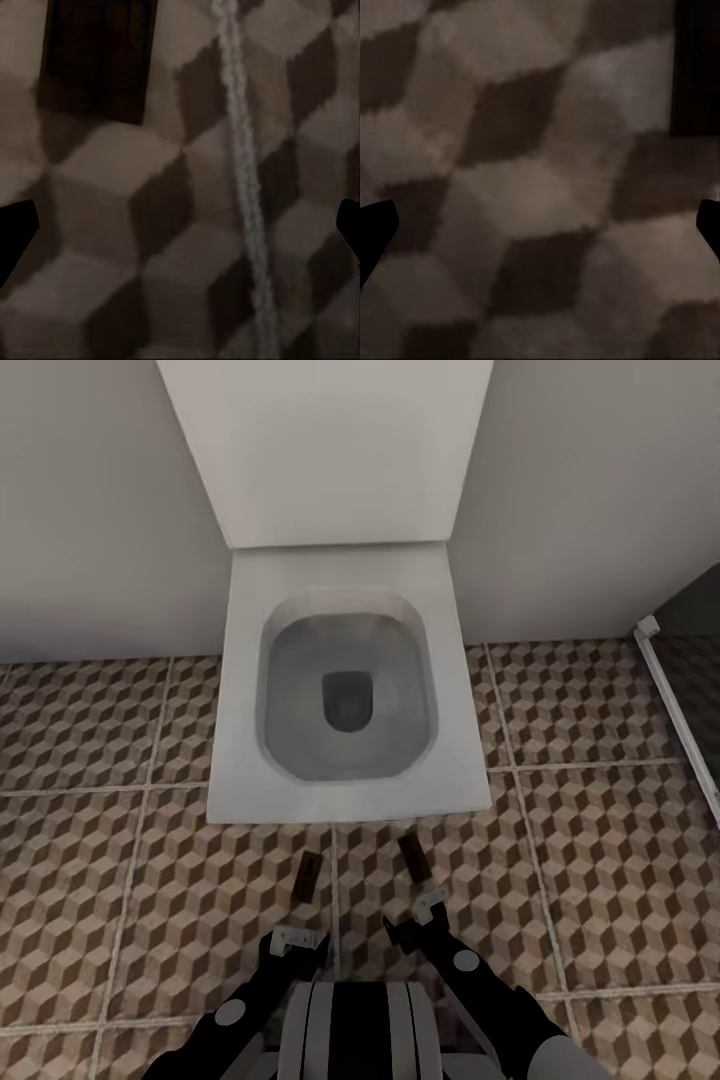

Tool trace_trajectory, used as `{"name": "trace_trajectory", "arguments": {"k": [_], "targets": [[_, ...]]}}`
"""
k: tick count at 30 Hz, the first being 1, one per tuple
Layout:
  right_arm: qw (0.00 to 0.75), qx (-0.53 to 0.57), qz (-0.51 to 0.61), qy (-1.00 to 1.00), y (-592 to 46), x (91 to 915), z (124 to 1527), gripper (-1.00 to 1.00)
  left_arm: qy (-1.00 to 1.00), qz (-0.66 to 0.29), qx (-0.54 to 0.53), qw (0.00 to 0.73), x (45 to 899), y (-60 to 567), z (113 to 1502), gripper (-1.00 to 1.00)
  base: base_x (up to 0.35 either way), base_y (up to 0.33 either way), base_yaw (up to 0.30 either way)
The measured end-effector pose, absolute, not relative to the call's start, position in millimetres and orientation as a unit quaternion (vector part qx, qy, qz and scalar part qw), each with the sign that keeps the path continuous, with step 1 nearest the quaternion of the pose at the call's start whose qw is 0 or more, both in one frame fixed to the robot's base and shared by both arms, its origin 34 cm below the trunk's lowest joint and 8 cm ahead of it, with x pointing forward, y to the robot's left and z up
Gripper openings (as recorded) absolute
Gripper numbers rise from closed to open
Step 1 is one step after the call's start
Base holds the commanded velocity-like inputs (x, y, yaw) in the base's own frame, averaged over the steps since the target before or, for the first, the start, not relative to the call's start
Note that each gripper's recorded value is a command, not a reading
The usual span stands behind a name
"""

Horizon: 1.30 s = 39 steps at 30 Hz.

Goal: Take the four mousetraps from the cabinet in the bathroom and place them on the bathroom floor. Make sure all four end up on the same floor surface, and ensure that at least two of them are either under or directly next to the same bathroom sink.

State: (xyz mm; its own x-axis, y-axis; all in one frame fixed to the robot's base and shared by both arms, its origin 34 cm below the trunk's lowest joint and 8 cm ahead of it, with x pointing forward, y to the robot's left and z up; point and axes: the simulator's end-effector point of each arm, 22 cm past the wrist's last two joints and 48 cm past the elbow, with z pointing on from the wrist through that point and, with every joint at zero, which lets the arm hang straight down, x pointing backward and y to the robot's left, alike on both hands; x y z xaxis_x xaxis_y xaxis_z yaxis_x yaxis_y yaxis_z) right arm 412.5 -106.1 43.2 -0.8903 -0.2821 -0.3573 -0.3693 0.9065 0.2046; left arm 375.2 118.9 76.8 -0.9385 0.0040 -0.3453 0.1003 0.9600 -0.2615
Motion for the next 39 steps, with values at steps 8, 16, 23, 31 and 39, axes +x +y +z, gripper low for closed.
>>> {"name": "trace_trajectory", "arguments": {"k": [8, 16, 23, 31, 39], "targets": [[0.162, -0.169, 0.135, 0.963, -106.1, 412.5, 43.2, 1.0, 0.975, -0.139, 0.027, 0.173, 375.2, 119.0, 76.7, 1.0, -0.331, 0.0, 0.0], [0.162, -0.169, 0.135, 0.963, -106.1, 412.5, 43.2, 1.0, 0.975, -0.139, 0.027, 0.173, 375.2, 119.0, 76.7, 1.0, -0.334, 0.0, 0.0], [0.162, -0.169, 0.135, 0.963, -106.1, 412.5, 43.3, 1.0, 0.975, -0.139, 0.027, 0.173, 375.2, 118.9, 76.8, 1.0, -0.303, 0.0, 0.0], [0.162, -0.169, 0.135, 0.963, -106.1, 412.7, 43.5, 1.0, 0.975, -0.139, 0.027, 0.174, 375.3, 119.0, 77.0, 1.0, -0.087, 0.0, 0.0], [0.162, -0.169, 0.135, 0.963, -106.1, 412.7, 43.5, 1.0, 0.975, -0.139, 0.027, 0.174, 375.3, 118.8, 77.0, 1.0, -0.031, -0.011, 0.0]]}}
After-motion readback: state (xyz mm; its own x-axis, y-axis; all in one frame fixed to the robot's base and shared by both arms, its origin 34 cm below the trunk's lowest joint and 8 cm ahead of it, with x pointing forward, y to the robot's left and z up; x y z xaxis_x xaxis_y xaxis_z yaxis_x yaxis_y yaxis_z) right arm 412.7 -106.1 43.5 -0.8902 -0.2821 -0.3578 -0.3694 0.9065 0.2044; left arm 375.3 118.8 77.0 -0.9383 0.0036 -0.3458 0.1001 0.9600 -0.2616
